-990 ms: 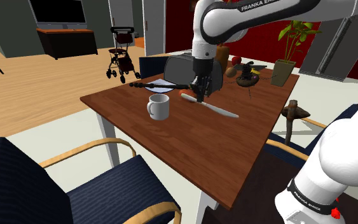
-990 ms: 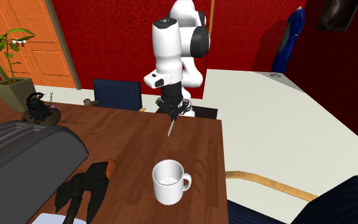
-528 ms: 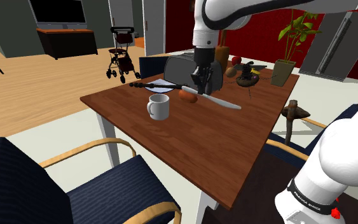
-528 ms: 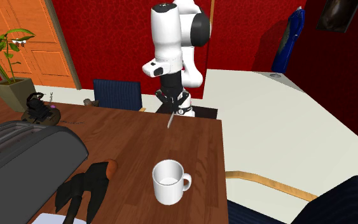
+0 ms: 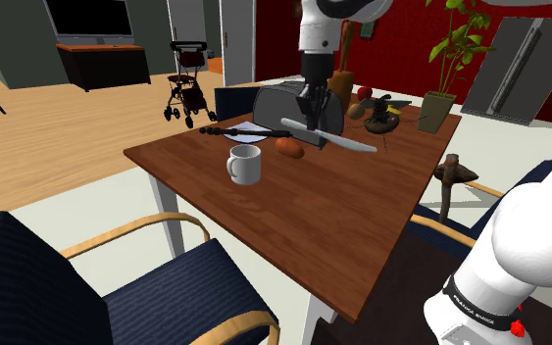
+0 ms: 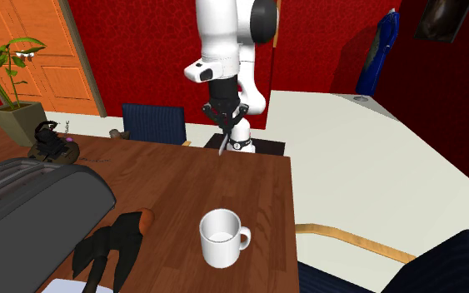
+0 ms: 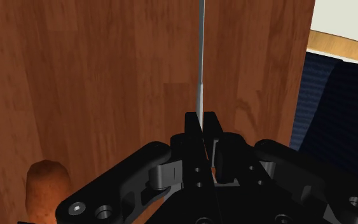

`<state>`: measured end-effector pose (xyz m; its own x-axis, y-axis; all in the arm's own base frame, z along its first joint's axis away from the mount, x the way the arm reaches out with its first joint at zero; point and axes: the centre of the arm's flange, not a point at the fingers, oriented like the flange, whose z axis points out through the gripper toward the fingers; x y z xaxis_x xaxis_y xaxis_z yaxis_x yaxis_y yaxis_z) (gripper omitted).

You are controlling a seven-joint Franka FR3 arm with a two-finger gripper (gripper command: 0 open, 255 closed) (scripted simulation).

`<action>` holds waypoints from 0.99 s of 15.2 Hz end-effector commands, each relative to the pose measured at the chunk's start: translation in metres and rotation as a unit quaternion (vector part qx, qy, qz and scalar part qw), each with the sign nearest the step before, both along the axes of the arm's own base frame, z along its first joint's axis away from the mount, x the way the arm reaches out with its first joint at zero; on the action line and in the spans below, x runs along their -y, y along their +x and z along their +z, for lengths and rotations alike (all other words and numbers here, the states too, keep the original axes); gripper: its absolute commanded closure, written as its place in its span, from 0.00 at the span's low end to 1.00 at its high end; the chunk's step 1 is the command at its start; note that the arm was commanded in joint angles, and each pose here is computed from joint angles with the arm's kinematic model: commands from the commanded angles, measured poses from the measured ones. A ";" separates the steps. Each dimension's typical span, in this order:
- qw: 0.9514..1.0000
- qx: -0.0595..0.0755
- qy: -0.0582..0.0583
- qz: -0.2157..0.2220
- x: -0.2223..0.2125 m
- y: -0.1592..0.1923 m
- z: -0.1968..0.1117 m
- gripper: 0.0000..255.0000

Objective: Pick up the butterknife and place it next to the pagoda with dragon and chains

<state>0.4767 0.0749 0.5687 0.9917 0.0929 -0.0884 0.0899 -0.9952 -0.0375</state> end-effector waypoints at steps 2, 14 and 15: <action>1.000 0.000 0.000 0.000 0.000 -0.001 0.017 1.00; 1.000 0.000 0.000 0.000 0.000 -0.001 0.080 1.00; 1.000 0.000 0.000 0.000 0.000 -0.001 0.085 1.00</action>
